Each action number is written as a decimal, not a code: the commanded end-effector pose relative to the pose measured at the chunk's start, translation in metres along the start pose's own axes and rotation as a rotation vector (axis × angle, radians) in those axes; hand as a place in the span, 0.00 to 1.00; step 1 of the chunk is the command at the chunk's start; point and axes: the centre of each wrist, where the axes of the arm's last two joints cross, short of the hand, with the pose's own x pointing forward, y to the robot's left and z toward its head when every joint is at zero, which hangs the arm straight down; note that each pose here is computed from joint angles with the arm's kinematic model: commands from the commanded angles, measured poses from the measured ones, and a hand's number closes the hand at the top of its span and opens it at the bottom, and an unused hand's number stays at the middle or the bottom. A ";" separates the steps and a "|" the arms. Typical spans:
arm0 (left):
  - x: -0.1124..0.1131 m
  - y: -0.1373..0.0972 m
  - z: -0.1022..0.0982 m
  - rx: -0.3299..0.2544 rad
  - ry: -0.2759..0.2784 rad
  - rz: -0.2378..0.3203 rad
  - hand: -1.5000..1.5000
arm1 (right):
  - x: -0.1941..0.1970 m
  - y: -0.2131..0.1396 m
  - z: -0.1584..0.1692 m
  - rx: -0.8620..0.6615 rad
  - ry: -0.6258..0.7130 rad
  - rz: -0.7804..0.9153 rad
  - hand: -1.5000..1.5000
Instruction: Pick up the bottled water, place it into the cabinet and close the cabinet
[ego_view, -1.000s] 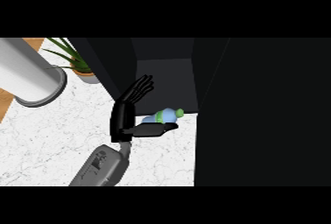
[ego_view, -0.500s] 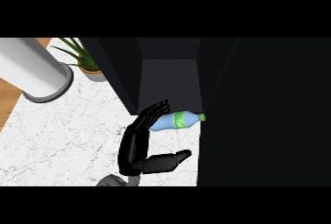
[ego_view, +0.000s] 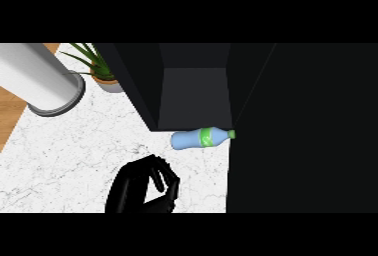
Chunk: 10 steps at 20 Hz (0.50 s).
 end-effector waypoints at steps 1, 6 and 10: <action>0.016 0.014 0.014 -0.015 0.006 -0.019 1.00 | 0.030 0.028 -0.011 0.101 -0.002 0.099 1.00; 0.027 0.055 0.032 -0.001 0.027 -0.077 1.00 | 0.033 0.033 -0.017 0.314 0.115 0.104 1.00; 0.050 0.075 0.044 0.006 -0.013 -0.068 1.00 | 0.034 0.051 -0.021 0.356 0.004 0.096 1.00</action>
